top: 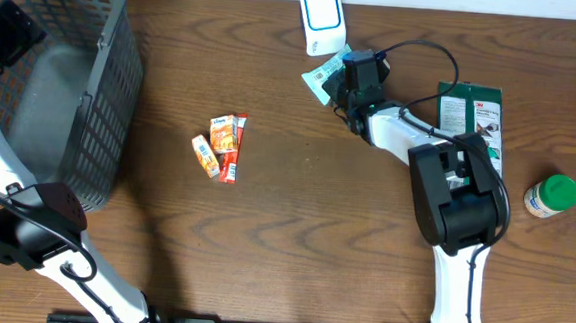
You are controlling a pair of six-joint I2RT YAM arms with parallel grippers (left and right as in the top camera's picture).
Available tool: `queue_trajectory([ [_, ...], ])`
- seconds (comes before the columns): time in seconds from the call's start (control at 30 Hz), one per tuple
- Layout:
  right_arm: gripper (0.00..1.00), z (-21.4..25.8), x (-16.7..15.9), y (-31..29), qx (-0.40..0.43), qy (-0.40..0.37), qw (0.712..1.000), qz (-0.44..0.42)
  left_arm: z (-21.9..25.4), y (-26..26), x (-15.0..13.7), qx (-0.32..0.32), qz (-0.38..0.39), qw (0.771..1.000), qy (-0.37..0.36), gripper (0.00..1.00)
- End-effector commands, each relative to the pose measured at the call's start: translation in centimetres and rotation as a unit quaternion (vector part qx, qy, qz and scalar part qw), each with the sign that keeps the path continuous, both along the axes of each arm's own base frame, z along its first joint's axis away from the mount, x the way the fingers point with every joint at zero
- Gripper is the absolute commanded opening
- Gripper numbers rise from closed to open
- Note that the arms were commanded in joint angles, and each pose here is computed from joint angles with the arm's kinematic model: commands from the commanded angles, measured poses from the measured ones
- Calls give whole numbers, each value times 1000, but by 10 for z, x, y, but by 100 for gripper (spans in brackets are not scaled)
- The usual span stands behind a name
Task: Scan the item barcode
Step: 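Regrasp the mint pouch and carry it right onto the gloves package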
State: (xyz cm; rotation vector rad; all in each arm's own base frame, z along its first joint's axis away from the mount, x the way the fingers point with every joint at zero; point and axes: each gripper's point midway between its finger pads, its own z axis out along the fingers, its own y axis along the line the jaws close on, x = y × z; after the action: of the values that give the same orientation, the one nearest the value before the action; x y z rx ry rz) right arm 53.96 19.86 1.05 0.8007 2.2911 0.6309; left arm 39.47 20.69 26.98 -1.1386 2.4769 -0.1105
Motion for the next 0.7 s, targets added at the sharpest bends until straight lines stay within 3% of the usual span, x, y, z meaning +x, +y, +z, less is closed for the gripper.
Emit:
queue_trajectory([
  [0.0, 1, 15, -11, -18, -90, -1, 995, 38, 14, -2, -3, 8, 0, 1000, -16, 98],
  [0.13, 1, 71, -10, -30, -196, -60, 974, 96, 14, -2, -3, 8, 0, 1000, -16, 98],
  [0.23, 1, 120, -11, -28, -285, -123, 932, 186, 14, -2, -3, 8, 0, 1000, -16, 98],
  [0.43, 1, 149, -26, -22, -389, -162, 848, 322, 14, -2, -3, 8, 0, 1000, -16, 98],
  [0.5, 1, 154, -32, -25, -387, -155, 850, 323, 14, -2, -3, 8, 0, 1000, -16, 98],
  [0.67, 1, 172, -59, -46, -350, -111, 885, 287, 14, -2, -3, 8, 0, 1000, -16, 98],
])
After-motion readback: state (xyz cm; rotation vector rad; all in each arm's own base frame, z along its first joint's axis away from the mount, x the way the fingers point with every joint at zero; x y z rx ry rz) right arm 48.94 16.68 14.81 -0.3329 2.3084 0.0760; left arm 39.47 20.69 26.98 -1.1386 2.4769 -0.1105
